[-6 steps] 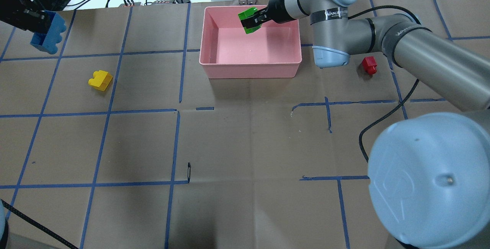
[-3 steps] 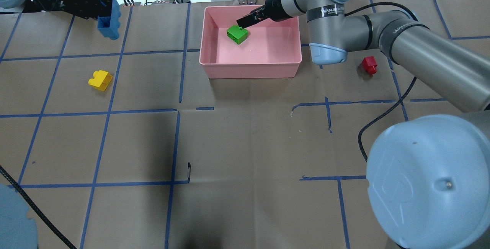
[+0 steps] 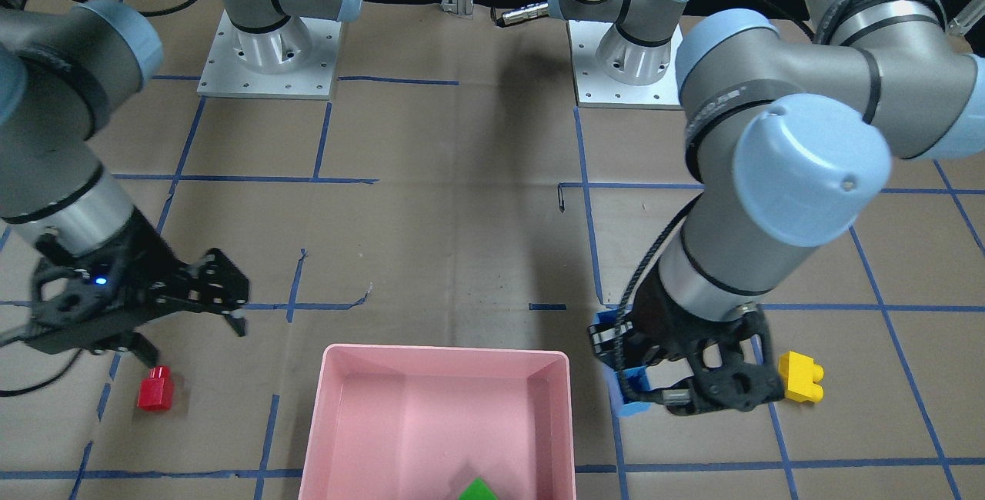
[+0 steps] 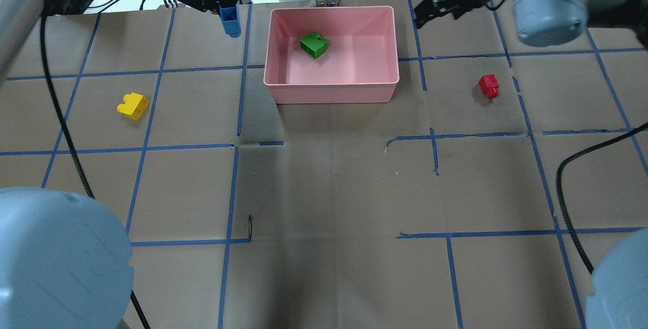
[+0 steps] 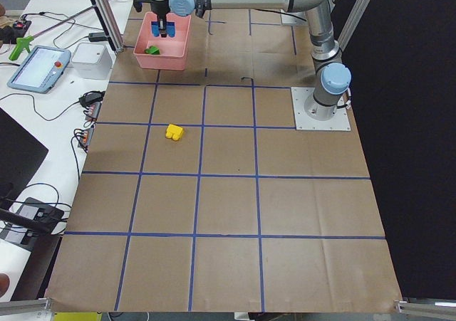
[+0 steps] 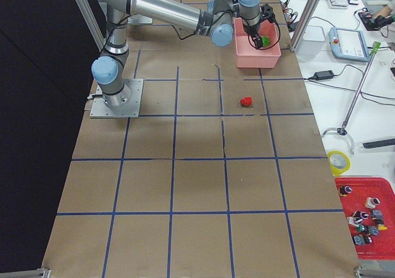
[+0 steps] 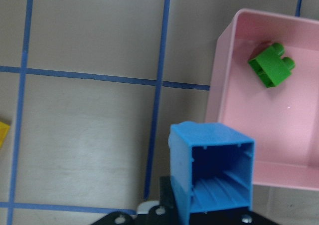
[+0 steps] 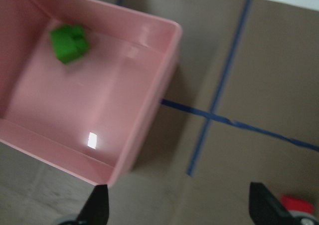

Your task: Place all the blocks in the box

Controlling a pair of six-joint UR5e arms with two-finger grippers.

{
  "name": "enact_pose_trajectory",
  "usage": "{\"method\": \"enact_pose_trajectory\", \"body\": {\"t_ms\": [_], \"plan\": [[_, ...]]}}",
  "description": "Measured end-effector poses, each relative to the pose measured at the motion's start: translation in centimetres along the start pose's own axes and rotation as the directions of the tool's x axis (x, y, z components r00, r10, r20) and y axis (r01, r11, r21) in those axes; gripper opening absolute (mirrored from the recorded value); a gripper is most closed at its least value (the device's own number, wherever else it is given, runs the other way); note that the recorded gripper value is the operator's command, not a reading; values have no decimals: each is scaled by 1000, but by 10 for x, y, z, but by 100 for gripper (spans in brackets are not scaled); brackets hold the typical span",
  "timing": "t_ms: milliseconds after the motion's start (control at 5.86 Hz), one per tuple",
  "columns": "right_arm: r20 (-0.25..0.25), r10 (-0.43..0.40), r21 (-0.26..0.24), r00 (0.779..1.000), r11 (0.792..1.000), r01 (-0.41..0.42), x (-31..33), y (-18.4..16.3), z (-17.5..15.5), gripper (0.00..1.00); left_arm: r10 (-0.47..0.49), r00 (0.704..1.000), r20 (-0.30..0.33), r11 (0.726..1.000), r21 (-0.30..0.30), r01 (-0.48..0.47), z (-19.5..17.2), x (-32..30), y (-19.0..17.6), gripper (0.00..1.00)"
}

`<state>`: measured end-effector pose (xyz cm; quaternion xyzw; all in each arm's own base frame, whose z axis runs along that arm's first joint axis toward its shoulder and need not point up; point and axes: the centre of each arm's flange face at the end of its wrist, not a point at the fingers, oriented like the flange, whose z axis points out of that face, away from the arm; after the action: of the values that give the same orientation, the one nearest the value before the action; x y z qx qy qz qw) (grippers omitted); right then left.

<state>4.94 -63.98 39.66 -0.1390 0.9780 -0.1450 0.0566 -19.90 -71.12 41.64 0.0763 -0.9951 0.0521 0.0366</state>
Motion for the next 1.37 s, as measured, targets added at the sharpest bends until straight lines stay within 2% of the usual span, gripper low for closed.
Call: {"method": "enact_pose_trajectory", "body": {"t_ms": [171, 341, 512, 683, 854, 1024, 1195, 1366], "plan": [[-75, 44, -83, 996, 995, -51, 49, 30, 1, 100, -17, 1000, 3, 1000, -15, 17, 41, 38, -11, 16], [-97, 74, -111, 993, 990, -85, 71, 55, 25, 100, -26, 1000, 7, 999, -29, 26, 84, 62, -17, 67], [-112, 87, -97, 990, 990, -98, 80, 76, 63, 100, -25, 1000, 12, 999, -43, 25, 121, 80, -16, 99], [-120, 97, -78, 988, 991, -106, 84, 92, 103, 100, -19, 1000, 17, 998, -53, 20, 140, 89, -14, 99], [-128, 106, -59, 986, 992, -114, 90, 98, 138, 99, -16, 1000, 14, 999, -46, 17, 138, 92, -13, 99], [-136, 110, -39, 985, 992, -116, 97, 99, 168, 99, -16, 1000, 3, 1000, -23, 16, 118, 92, -13, 99], [-147, 115, -19, 982, 993, -119, 104, 96, 183, 99, -22, 1000, -11, 1000, 10, 22, 79, 82, -13, 99], [-152, 128, -7, 980, 991, -130, 108, 91, 188, 91, -27, 1000, -14, 999, 24, 28, 39, 57, -13, 100]]}}
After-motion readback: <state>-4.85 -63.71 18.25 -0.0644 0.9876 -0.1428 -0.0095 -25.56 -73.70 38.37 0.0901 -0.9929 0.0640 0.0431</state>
